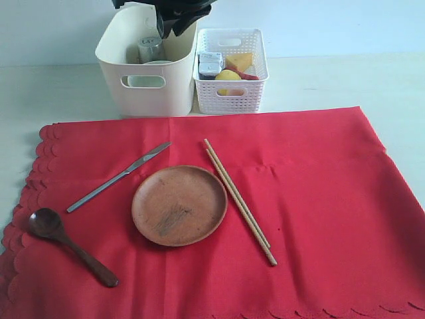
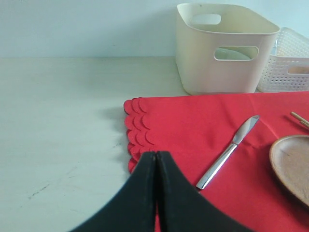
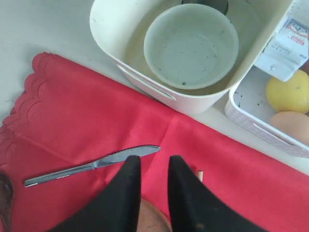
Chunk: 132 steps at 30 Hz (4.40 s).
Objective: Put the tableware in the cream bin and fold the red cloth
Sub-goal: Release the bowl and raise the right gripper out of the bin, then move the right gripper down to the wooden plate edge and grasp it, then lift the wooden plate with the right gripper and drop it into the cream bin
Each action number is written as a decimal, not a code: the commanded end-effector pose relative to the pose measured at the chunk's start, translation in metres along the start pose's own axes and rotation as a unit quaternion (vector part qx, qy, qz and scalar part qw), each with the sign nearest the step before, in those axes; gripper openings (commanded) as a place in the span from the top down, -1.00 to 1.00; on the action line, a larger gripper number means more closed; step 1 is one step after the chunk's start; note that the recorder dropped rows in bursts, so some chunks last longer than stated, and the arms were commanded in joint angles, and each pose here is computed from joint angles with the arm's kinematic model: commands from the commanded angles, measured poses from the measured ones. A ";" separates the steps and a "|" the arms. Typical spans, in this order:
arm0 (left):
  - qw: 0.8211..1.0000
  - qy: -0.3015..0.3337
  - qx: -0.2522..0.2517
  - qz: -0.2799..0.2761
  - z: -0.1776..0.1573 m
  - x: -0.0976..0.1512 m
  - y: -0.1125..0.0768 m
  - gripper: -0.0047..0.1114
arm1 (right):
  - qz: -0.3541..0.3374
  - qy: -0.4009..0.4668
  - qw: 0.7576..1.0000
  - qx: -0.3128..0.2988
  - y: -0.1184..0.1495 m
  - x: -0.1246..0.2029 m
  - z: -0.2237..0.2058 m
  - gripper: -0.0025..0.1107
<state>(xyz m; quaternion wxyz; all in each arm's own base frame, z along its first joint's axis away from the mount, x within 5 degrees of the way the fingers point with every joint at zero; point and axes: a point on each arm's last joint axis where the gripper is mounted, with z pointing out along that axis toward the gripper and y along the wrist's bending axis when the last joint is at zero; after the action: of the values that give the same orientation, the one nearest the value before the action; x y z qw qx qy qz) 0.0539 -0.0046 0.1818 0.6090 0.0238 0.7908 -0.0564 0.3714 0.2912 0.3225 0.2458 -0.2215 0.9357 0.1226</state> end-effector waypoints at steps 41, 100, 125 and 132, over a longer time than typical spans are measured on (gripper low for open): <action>1.000 -0.009 0.004 0.000 -0.001 -0.002 -0.001 0.90 | 0.034 0.128 0.991 0.003 -0.110 0.153 0.030 0.60; 1.000 -0.009 0.004 0.000 -0.001 -0.002 -0.001 0.90 | 0.242 0.234 0.903 -0.266 -0.096 0.196 0.145 0.17; 1.000 -0.009 0.004 0.000 -0.001 -0.002 -0.001 0.90 | 0.195 0.110 0.922 -0.317 -0.084 0.135 0.083 0.96; 1.000 -0.009 0.004 0.000 -0.001 -0.002 -0.001 0.90 | 0.170 0.015 0.931 -0.322 -0.082 0.077 0.049 0.96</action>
<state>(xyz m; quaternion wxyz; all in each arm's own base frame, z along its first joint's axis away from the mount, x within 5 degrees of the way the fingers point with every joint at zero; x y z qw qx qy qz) 0.0539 -0.0046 0.1818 0.6090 0.0238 0.7908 -0.0564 0.3604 0.2042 0.2064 0.0881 -0.1302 0.8852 0.4378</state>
